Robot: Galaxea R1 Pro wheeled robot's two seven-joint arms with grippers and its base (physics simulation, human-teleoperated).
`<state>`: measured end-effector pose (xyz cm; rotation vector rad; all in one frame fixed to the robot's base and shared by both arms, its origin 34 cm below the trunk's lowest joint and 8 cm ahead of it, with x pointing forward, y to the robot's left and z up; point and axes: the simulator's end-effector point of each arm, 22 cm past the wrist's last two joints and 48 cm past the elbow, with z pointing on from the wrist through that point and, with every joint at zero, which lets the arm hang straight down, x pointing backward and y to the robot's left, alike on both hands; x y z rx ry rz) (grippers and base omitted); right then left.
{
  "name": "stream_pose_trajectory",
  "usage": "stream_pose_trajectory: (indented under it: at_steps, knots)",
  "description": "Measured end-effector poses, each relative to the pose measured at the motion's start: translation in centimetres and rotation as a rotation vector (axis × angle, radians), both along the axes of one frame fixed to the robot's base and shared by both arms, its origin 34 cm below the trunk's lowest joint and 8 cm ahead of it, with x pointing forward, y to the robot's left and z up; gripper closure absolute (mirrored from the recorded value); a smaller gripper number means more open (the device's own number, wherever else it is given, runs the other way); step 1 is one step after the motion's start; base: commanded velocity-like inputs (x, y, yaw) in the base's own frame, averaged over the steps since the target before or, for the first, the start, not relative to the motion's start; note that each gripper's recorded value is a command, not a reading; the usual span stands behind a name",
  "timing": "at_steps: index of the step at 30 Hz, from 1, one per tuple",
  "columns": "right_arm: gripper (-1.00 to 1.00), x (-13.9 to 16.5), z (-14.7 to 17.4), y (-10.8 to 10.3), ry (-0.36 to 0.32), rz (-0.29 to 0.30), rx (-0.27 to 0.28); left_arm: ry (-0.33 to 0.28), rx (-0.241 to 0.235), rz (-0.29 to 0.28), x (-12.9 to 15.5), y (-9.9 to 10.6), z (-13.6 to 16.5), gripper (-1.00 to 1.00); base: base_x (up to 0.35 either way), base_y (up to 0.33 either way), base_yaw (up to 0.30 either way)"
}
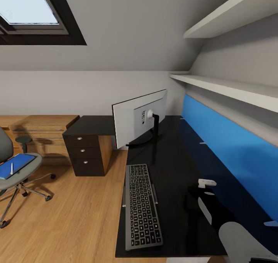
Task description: In the bedroom, organize the workspace by keeping the computer under the desk, ensuring the monitor is on the desk, placing the keyboard on the desk next to the monitor, placing the mouse on the desk next to the keyboard, moving the folder from the swivel chair onto the desk next to the mouse, stacking the notebook on top of the folder with the pen on top of the notebook, and positioning the swivel chair next to the desk.
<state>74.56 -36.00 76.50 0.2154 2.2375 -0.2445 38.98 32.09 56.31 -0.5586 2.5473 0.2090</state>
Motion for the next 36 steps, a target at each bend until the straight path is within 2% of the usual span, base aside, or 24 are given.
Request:
stream_pose_trajectory:
  at_steps: [36]
  knots:
    - [-1.0,0.0,-2.2,0.0,0.0,-0.001,0.001,-0.003,-0.001,0.0,0.1,-0.1,-2.2,-1.0,0.0,0.0,0.0]
